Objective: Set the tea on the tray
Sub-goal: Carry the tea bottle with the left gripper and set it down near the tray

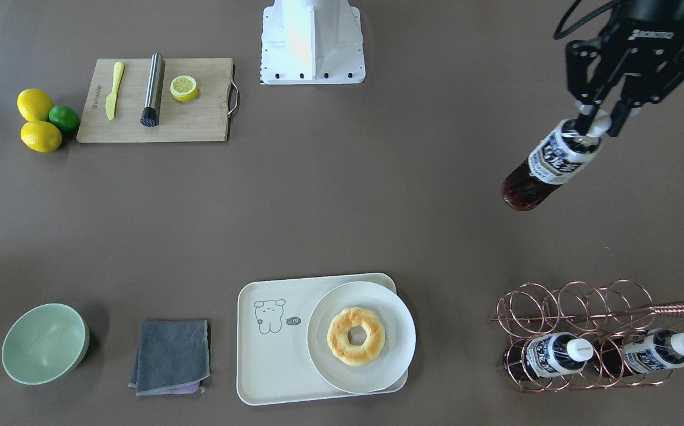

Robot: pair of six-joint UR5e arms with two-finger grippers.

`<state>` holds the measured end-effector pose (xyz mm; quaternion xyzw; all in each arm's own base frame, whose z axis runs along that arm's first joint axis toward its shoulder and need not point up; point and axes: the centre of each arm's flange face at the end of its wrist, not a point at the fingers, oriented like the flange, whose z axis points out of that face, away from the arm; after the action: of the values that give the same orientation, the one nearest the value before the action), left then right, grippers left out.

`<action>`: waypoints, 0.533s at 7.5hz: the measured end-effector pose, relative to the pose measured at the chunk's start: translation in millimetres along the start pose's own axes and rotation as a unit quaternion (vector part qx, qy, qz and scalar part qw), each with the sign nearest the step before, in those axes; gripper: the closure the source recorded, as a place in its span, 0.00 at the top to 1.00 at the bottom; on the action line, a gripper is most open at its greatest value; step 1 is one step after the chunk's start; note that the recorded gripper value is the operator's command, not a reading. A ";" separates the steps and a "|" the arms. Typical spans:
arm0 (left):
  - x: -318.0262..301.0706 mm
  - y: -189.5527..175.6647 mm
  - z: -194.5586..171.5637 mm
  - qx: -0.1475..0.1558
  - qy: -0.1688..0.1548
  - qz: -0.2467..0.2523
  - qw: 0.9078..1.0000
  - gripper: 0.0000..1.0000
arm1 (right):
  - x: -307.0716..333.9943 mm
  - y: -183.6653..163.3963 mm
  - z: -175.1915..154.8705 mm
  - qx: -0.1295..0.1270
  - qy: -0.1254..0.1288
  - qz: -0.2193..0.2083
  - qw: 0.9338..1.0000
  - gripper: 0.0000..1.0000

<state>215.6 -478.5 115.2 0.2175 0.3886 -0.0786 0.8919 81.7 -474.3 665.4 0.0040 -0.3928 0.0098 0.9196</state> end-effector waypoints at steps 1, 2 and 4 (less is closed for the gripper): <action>40.9 15.6 1.5 0.003 0.002 -0.012 1.000 0.00 | -0.1 -0.1 -0.1 0.000 0.000 0.000 1.000 1.00; 80.7 34.1 6.6 0.004 -0.001 -0.024 1.000 0.00 | -0.1 -0.8 -0.2 0.000 0.000 0.000 1.000 1.00; 138.1 77.1 24.5 0.006 -0.010 -0.039 0.999 0.00 | -1.7 -4.5 -1.8 0.002 0.000 -0.001 1.000 1.00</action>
<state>350.3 -416.7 54.8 0.2065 0.3876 -0.1175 0.8907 81.9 -478.7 662.9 0.0061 -0.3926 0.0094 0.9197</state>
